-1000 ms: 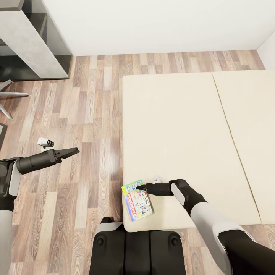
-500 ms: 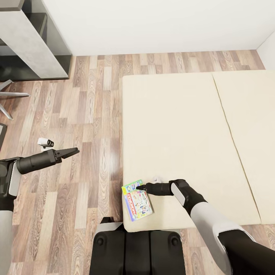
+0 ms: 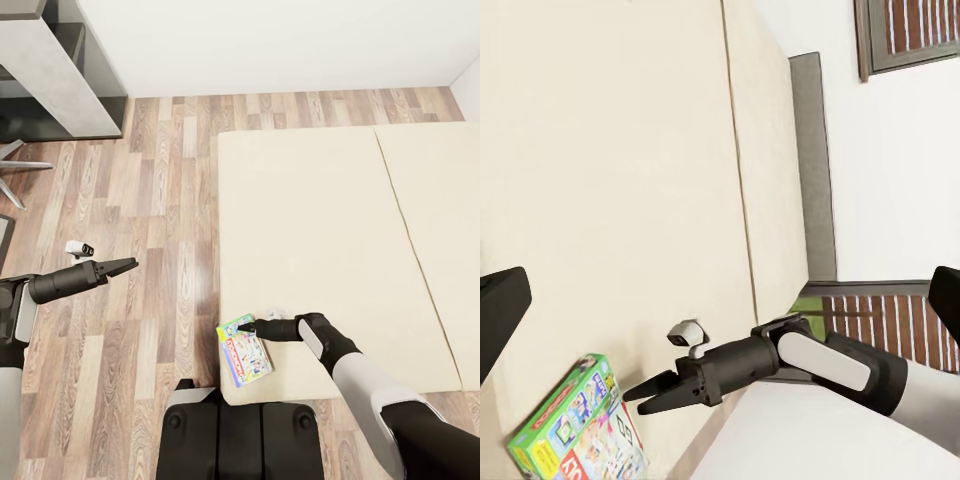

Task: Put all the toys in the child's room - the three board games (two on the bed and one on the table), the two jigsaw puzzles on the table, and the tennis ball on the table - inside the toy box on the table in the child's room.

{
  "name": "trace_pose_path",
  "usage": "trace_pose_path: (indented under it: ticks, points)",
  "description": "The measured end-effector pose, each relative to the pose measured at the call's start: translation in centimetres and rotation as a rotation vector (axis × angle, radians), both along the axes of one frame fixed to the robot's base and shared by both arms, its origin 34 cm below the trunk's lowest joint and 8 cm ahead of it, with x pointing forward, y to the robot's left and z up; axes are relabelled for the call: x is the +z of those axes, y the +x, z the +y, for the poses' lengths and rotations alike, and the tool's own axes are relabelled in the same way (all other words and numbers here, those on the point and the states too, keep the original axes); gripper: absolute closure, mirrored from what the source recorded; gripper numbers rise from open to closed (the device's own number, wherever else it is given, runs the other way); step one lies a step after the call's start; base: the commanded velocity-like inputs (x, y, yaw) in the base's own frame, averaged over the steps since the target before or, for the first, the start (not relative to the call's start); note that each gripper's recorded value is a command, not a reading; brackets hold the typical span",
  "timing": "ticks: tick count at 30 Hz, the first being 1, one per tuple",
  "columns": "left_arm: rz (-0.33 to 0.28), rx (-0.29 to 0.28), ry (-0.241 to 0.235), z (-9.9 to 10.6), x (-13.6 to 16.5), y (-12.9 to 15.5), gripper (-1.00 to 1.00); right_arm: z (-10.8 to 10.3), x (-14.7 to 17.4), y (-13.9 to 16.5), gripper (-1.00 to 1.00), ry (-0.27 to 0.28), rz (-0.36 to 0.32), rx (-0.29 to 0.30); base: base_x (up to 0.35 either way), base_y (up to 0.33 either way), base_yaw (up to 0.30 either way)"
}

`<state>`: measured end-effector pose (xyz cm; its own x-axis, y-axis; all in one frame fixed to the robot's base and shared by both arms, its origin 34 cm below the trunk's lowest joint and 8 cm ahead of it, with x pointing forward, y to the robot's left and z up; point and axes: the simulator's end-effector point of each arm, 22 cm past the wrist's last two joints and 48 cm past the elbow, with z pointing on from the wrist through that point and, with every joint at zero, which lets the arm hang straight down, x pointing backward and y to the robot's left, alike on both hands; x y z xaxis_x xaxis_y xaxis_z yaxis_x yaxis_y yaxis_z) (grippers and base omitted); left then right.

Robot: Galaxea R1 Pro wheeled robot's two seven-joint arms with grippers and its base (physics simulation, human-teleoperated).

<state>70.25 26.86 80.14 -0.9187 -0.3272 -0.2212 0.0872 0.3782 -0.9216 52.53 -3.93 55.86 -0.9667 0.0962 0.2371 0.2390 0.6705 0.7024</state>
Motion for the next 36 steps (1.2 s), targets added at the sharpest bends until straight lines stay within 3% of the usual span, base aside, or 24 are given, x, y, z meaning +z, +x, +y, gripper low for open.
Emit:
trace_pose_path:
  ticks: [36]
  points:
    - [0.000,-0.001,-0.002,-0.08,0.03,-0.02,-1.00,-0.22,-0.06,0.07,-1.00,-0.008,0.000,0.004,0.000,0.001,0.000]
